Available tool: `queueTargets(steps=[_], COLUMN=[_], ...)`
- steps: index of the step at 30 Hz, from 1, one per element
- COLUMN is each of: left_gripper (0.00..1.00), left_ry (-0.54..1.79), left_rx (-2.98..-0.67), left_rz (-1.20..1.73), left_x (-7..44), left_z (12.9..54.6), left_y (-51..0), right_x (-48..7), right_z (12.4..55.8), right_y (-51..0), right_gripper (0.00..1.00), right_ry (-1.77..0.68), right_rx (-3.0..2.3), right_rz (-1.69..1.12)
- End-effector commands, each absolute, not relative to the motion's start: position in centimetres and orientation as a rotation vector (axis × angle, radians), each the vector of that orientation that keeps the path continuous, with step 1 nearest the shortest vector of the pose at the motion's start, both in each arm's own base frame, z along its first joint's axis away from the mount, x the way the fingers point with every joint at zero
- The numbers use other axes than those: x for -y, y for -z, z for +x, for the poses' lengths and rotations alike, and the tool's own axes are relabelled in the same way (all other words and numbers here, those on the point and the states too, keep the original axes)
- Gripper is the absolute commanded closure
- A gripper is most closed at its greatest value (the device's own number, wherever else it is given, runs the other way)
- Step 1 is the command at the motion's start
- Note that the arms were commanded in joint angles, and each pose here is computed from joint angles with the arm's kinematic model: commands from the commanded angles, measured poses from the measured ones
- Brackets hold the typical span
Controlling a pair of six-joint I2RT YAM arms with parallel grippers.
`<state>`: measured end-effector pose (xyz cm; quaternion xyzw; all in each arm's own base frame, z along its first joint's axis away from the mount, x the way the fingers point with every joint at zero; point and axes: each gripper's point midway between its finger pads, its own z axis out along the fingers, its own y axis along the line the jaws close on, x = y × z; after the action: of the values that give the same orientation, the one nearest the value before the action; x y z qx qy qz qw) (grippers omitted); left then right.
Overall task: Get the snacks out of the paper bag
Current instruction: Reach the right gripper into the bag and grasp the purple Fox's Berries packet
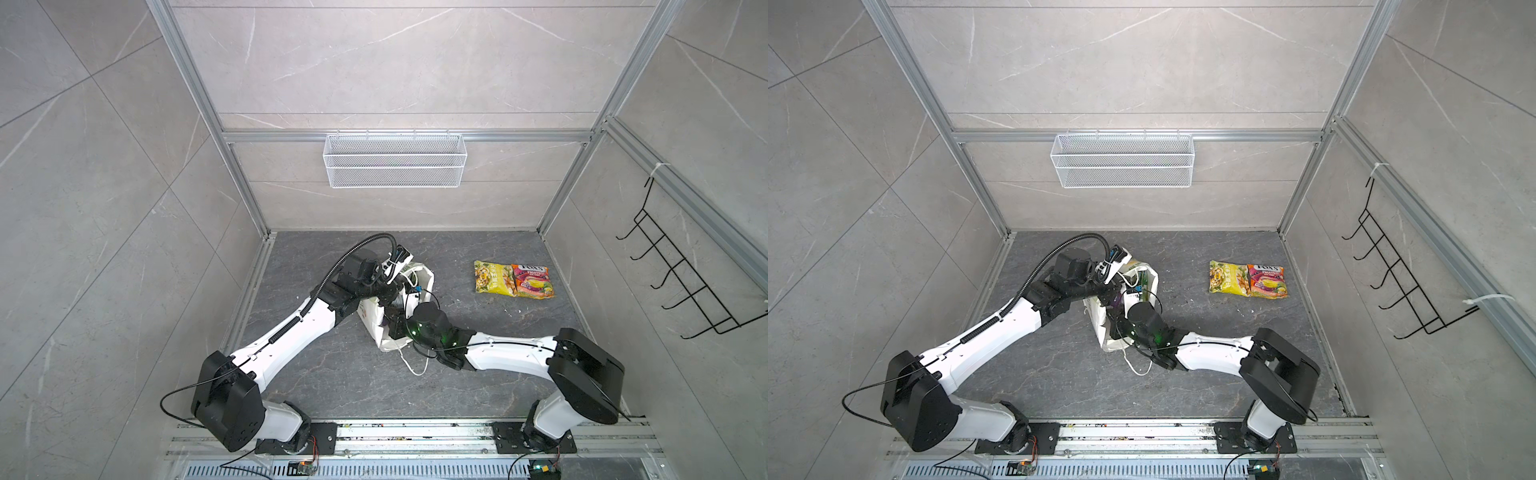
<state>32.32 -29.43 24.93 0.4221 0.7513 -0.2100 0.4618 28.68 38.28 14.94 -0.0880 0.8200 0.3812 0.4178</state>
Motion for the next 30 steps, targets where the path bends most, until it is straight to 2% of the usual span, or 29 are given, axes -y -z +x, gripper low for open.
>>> queueTargets(steps=[1,11,18,23,30], left_gripper=[1.0,1.0,1.0,1.0,1.0], left_ry=[0.548,0.561,0.573,0.583,0.598], left_rx=[-1.752,-1.719,-1.716,-1.715,-1.718], left_rz=[1.014,1.014,1.014,1.015,1.017], left_x=[30.1,29.9,30.0,30.2,30.5], left_z=[32.2,31.6,31.4,31.5,31.5], left_y=[-27.9,-28.7,-28.9,-29.0,-29.0], right_x=[-37.4,-34.9,-33.8,-36.4,-37.3], right_z=[29.3,32.2,33.6,32.8,33.5], right_y=[-14.7,-11.7,-11.9,-12.6,-12.1], right_gripper=[0.89,0.88,0.85,0.75,0.61], right_ry=[-0.923,-0.746,-0.7,-0.838,-0.871], right_rx=[-2.043,-2.125,-2.114,-2.083,-2.058], right_rz=[-0.141,-0.082,-0.095,-0.216,-0.201])
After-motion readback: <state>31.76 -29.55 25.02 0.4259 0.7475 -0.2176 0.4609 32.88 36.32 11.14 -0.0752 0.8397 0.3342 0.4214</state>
